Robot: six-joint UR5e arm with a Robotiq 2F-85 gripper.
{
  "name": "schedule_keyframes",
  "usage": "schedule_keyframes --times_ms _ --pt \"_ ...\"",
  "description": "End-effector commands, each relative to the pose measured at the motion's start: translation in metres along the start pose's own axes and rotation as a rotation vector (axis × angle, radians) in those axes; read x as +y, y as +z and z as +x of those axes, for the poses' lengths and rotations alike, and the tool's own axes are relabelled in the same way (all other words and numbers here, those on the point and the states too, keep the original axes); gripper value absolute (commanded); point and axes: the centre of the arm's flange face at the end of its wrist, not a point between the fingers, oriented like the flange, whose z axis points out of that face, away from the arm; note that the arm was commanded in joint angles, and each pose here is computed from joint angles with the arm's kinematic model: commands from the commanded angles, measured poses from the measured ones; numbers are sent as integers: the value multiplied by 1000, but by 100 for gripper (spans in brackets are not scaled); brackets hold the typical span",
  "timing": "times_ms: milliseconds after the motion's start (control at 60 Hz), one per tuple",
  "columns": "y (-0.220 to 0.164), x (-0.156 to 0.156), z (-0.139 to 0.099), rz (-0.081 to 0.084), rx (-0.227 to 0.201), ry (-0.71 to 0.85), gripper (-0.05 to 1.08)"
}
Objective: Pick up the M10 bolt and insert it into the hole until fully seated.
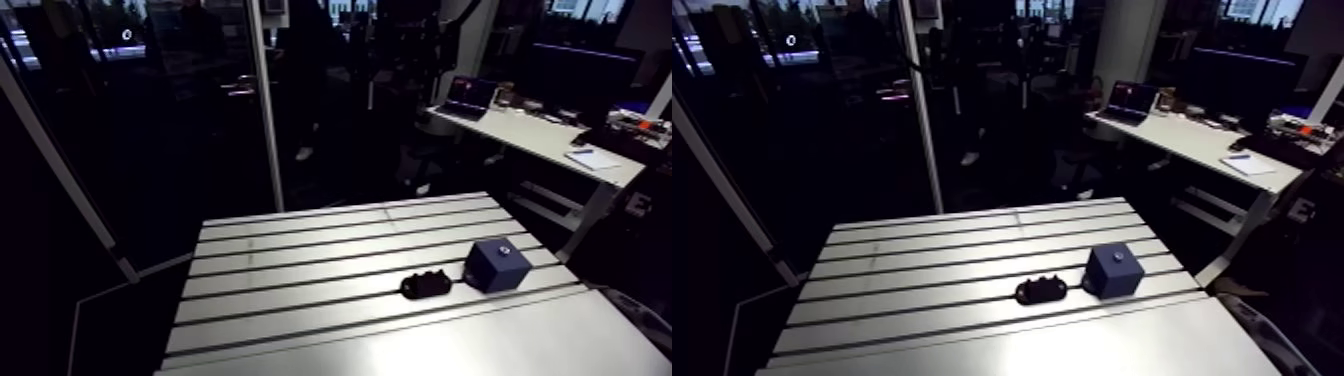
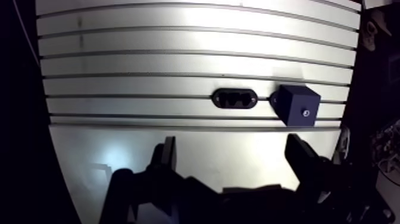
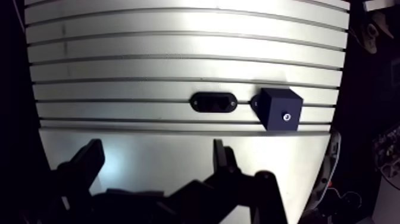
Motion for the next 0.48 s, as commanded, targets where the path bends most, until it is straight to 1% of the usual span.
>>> schedule_keyframes --times_ms 17,317,483 --pt "-6 -3 -4 -1 -3 4 1" --pt "-6 -7 -4 2 -9 -2 1" --pt "-7 -6 -4 -2 -6 0 1"
